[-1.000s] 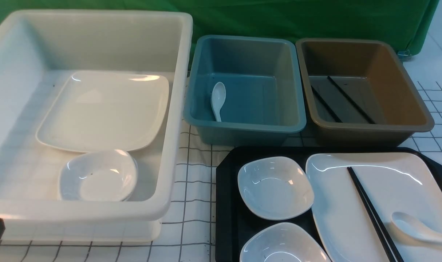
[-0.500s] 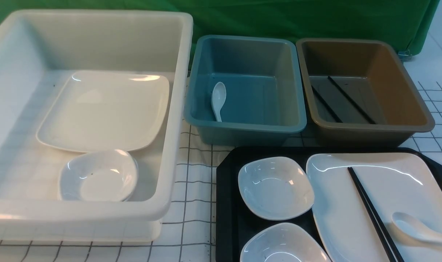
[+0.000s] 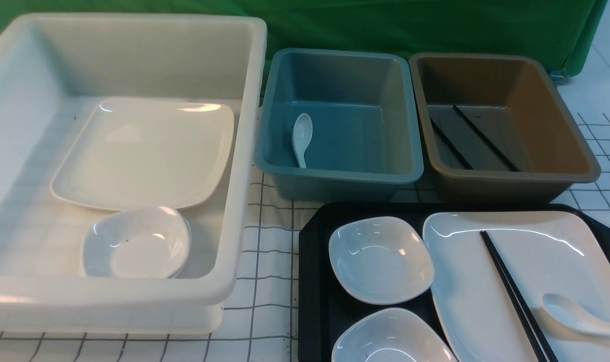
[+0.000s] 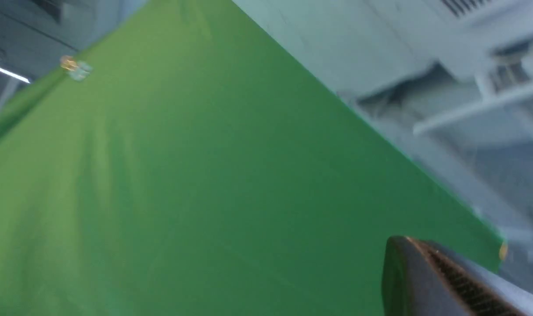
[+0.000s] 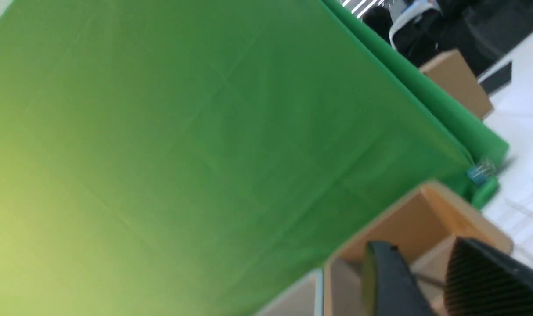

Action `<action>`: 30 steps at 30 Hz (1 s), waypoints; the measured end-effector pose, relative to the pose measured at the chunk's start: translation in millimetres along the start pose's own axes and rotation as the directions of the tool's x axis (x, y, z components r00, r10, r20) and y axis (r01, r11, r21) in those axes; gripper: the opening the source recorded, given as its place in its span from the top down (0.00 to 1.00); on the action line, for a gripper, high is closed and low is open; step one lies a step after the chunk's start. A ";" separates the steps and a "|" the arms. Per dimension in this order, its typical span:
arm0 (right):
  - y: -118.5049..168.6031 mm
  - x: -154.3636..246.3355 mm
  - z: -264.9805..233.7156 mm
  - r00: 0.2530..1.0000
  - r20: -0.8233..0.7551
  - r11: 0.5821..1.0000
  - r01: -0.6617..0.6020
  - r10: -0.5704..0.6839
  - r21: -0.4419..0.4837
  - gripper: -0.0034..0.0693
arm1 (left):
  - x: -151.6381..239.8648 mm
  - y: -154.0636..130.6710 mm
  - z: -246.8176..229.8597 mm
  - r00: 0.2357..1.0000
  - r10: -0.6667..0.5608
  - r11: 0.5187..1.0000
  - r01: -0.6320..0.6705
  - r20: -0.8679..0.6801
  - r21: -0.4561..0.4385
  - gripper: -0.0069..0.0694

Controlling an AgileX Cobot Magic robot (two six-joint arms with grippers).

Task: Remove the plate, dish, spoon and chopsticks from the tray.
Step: Use the right arm to grab a soup spoon from the plate

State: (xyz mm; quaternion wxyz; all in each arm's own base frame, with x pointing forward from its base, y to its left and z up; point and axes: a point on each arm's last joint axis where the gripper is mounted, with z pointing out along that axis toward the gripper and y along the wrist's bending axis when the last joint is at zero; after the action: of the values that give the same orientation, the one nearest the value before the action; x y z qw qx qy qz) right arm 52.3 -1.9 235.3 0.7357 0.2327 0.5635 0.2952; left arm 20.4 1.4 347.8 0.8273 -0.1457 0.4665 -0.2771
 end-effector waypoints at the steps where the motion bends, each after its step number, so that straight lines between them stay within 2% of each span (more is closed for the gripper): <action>1: 8.1 -5.6 1.0 1.000 -0.028 1.000 0.013 -0.013 -0.009 0.73 | -4.3 -5.0 6.5 0.998 0.017 1.000 -0.018 -0.056 -0.019 0.90; 4: 37.1 -24.2 9.9 0.967 -0.200 0.988 0.153 -0.156 -0.031 0.88 | -8.2 -13.5 35.6 0.948 0.074 0.988 -0.113 -0.311 -0.109 0.90; 5: 46.4 -29.0 15.7 0.936 -0.280 0.977 0.211 -0.214 -0.043 0.92 | -5.2 -13.4 46.0 0.908 0.096 0.979 -0.161 -0.408 -0.128 0.90; 6: 45.2 -26.5 17.1 0.925 -0.308 0.974 0.222 -0.224 -0.040 0.92 | -4.3 -13.3 48.1 0.900 0.089 0.978 -0.160 -0.426 -0.135 0.90; 7: 59.7 -30.5 32.3 0.827 -0.471 0.948 0.311 -0.306 -0.070 0.94 | 5.3 -11.1 66.9 0.807 0.112 0.963 -0.233 -0.580 -0.138 0.90; 8: 61.5 -30.2 34.2 0.808 -0.491 0.941 0.326 -0.325 -0.086 0.94 | 7.9 -10.5 67.9 0.787 0.103 0.962 -0.235 -0.609 -0.141 0.90; 9: 72.2 -28.1 50.4 0.672 -0.630 0.909 0.392 -0.389 -0.142 0.95 | 21.8 -6.2 82.6 0.676 0.096 0.954 -0.272 -0.731 -0.126 0.90; 10: 73.1 -27.7 52.8 0.659 -0.647 0.908 0.394 -0.385 -0.139 0.95 | 26.1 -4.3 86.5 0.652 0.093 0.953 -0.277 -0.752 -0.122 0.90; 11: 81.2 -22.9 68.2 0.496 -0.749 0.869 0.448 -0.439 -0.213 0.95 | 40.3 1.3 99.3 0.553 0.082 0.950 -0.294 -0.829 -0.102 0.90; 13: 83.9 -8.8 91.2 0.267 -0.846 0.820 0.491 -0.462 -0.294 0.95 | 56.8 8.8 117.5 0.439 0.071 0.948 -0.309 -0.896 -0.077 0.90; 15: 83.5 2.7 110.2 0.060 -0.886 0.778 0.509 -0.459 -0.368 0.95 | 73.3 15.6 134.7 0.322 0.036 0.951 -0.302 -0.946 -0.066 0.90; 16: 83.6 6.4 119.5 -0.013 -0.890 0.761 0.513 -0.455 -0.397 0.95 | 83.0 20.3 143.9 0.262 0.024 0.953 -0.299 -0.965 -0.057 0.90; 17: 78.8 15.6 130.5 -0.122 -0.891 0.739 0.515 -0.438 -0.434 0.95 | 91.0 21.4 153.7 0.202 0.018 0.959 -0.281 -0.979 -0.040 0.90; 18: 75.2 21.9 139.7 -0.190 -0.884 0.723 0.515 -0.428 -0.461 0.95 | 99.9 22.1 161.8 0.148 0.023 0.964 -0.265 -0.989 -0.017 0.90; 20: 66.7 31.1 153.1 -0.277 -0.871 0.700 0.520 -0.405 -0.490 0.95 | 117.7 16.9 173.7 0.063 0.063 0.972 -0.230 -0.996 0.047 0.91; 22: 52.2 38.8 162.8 -0.357 -0.855 0.667 0.536 -0.375 -0.517 0.95 | 134.3 -0.6 181.5 0.009 0.131 0.975 -0.180 -0.991 0.128 0.92; 23: 50.1 39.9 164.0 -0.369 -0.853 0.663 0.538 -0.369 -0.520 0.95 | 137.9 -5.3 181.9 -0.001 0.149 0.975 -0.166 -0.989 0.147 0.92; 24: 39.8 42.5 168.3 -0.414 -0.840 0.646 0.542 -0.351 -0.537 0.93 | 155.0 -28.9 180.6 -0.036 0.227 0.968 -0.101 -0.973 0.230 0.92; 26: 33.3 44.5 170.8 -0.441 -0.832 0.641 0.540 -0.336 -0.545 0.91 | 166.6 -42.9 178.9 -0.052 0.271 0.960 -0.061 -0.961 0.273 0.92; 27: 29.3 46.0 172.3 -0.457 -0.827 0.639 0.537 -0.328 -0.550 0.89 | 176.0 -57.0 175.3 -0.061 0.312 0.949 -0.024 -0.948 0.314 0.92; 30: 14.2 53.3 177.7 -0.502 -0.817 0.649 0.527 -0.283 -0.549 0.71 | 209.3 -97.4 159.8 -0.111 0.425 0.905 0.088 -0.898 0.417 0.92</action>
State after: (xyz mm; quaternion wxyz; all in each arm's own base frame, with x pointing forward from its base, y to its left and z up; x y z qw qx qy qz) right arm 231.8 43.7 253.6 0.0352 -0.2834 0.9580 -0.0249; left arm 211.3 -204.1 335.3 0.2515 0.3153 0.8778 -0.2584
